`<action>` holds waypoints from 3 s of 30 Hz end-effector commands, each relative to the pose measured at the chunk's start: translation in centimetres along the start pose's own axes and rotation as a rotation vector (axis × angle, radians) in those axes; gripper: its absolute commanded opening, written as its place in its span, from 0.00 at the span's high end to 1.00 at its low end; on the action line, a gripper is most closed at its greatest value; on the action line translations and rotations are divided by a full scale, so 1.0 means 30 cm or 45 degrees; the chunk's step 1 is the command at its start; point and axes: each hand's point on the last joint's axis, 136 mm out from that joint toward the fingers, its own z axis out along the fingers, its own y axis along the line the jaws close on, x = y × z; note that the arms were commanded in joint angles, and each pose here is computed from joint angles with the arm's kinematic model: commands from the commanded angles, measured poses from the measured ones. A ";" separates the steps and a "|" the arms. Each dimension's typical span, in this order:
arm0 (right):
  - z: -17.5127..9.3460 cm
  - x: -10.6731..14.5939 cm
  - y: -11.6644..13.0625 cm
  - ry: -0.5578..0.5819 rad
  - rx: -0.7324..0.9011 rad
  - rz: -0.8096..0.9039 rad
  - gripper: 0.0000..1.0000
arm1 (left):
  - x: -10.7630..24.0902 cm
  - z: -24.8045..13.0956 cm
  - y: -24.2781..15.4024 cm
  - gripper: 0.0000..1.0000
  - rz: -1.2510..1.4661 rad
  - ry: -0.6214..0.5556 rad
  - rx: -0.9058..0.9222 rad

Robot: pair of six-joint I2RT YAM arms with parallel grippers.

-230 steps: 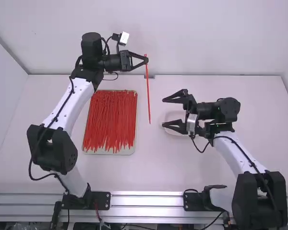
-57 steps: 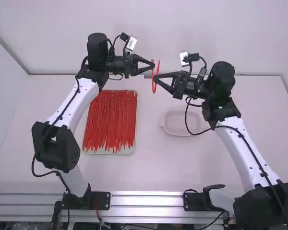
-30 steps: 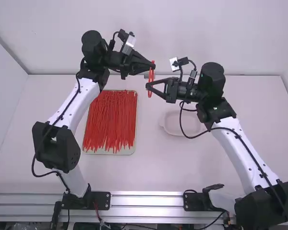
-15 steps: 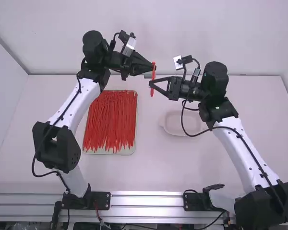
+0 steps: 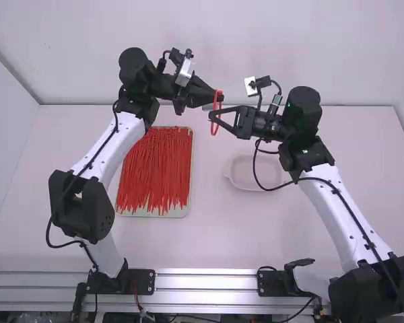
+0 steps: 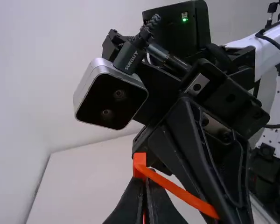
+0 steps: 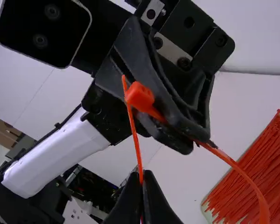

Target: Fasten the cable tie

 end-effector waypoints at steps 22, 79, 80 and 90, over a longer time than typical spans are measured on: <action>-0.019 -0.039 0.030 -0.021 -0.015 -0.030 1.00 | -0.001 -0.020 -0.004 0.98 0.106 0.007 0.006; -0.025 -0.063 0.077 -0.032 -0.082 0.043 1.00 | -0.023 -0.001 0.011 0.98 0.189 -0.012 -0.037; -0.024 -0.063 0.080 -0.032 -0.085 0.043 1.00 | -0.023 -0.001 0.012 0.98 0.189 -0.012 -0.037; -0.046 -0.099 0.080 -0.080 -0.082 0.045 1.00 | -0.005 -0.013 0.013 0.98 0.178 -0.007 -0.043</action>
